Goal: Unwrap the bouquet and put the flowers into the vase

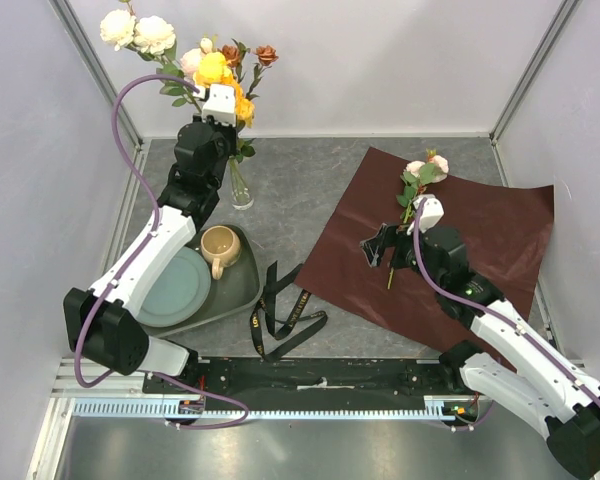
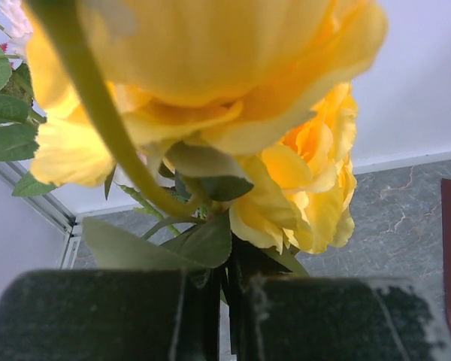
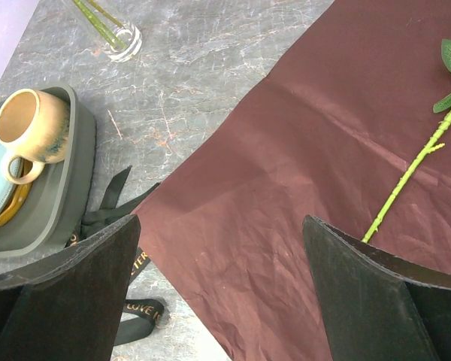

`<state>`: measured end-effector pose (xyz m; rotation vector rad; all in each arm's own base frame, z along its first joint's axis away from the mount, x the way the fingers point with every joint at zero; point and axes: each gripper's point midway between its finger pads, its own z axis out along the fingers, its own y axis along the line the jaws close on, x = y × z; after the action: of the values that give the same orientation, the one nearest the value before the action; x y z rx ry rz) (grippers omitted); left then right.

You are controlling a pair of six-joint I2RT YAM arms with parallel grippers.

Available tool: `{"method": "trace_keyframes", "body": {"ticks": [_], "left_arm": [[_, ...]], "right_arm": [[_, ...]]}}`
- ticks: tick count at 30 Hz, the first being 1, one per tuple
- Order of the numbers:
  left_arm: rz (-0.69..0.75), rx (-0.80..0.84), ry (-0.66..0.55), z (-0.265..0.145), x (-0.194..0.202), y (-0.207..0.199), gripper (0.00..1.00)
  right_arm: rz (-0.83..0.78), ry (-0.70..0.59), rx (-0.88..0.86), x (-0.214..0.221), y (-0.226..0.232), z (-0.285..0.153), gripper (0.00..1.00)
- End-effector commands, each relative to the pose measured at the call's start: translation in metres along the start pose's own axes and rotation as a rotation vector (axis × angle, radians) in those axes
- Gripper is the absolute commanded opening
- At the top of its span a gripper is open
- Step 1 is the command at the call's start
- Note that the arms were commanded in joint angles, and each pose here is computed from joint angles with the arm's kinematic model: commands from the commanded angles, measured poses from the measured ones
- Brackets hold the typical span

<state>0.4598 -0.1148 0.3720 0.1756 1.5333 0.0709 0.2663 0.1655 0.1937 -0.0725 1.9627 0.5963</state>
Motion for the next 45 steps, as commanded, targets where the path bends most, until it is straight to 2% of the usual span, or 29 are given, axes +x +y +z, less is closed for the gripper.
{"method": "trace_keyframes", "body": {"ticks": [1,3,7,10,15,18,19,23,25,27,29,30,32,34,38,42,45], "left_arm": [[-0.033,-0.028,0.067,-0.008,0.020,0.004,0.02],[-0.039,-0.033,0.064,-0.009,0.017,0.006,0.02],[-0.059,-0.036,0.063,-0.014,0.009,0.008,0.32],[-0.070,-0.019,0.047,-0.019,-0.001,0.008,0.48],[-0.097,-0.004,0.067,-0.028,-0.011,0.009,0.63],[-0.155,0.014,0.095,-0.043,-0.016,0.008,0.95],[-0.192,0.014,0.098,-0.048,-0.018,0.008,0.98],[-0.270,0.081,0.109,-0.089,-0.028,0.007,0.99],[-0.324,0.119,0.092,-0.122,-0.037,0.009,0.99],[-0.357,0.214,0.102,-0.144,-0.031,-0.005,0.99],[-0.419,0.333,0.064,-0.178,-0.043,-0.016,0.99],[-0.443,0.367,0.089,-0.187,-0.031,-0.023,0.99],[-0.523,0.500,0.098,-0.212,-0.031,-0.043,0.99],[-0.587,0.591,0.165,-0.223,-0.011,-0.063,0.98],[-0.671,0.812,0.258,-0.240,0.014,-0.102,0.95],[-0.716,0.892,0.393,-0.245,0.050,-0.124,0.91],[-0.715,0.925,0.431,-0.249,0.061,-0.129,0.90]], "right_arm": [[0.014,-0.020,-0.027,-0.005,0.006,0.003,0.96],[0.014,-0.023,-0.029,-0.005,0.006,0.003,0.96],[0.014,-0.020,-0.027,-0.004,0.006,0.003,0.96],[0.017,-0.010,-0.026,0.000,0.005,0.005,0.96],[0.024,0.015,-0.018,0.006,0.004,0.010,0.96],[0.037,0.025,0.010,0.009,-0.001,0.014,0.96],[0.042,0.034,0.027,0.011,-0.004,0.016,0.96],[0.070,0.064,0.135,0.015,-0.020,0.024,0.96],[0.071,0.081,0.259,0.020,-0.042,0.031,0.96],[0.062,0.099,0.393,0.017,-0.063,0.031,0.96],[0.057,0.126,0.567,0.015,-0.098,0.034,0.96],[0.057,0.175,0.616,0.025,-0.112,0.041,0.96],[0.105,0.184,0.679,0.019,-0.134,0.047,0.96],[0.104,0.253,0.732,0.031,-0.152,0.059,0.94],[0.110,0.241,0.844,0.026,-0.181,0.074,0.87],[0.138,0.224,0.829,0.029,-0.185,0.098,0.78],[0.138,0.264,0.828,0.043,-0.190,0.116,0.74]]}}
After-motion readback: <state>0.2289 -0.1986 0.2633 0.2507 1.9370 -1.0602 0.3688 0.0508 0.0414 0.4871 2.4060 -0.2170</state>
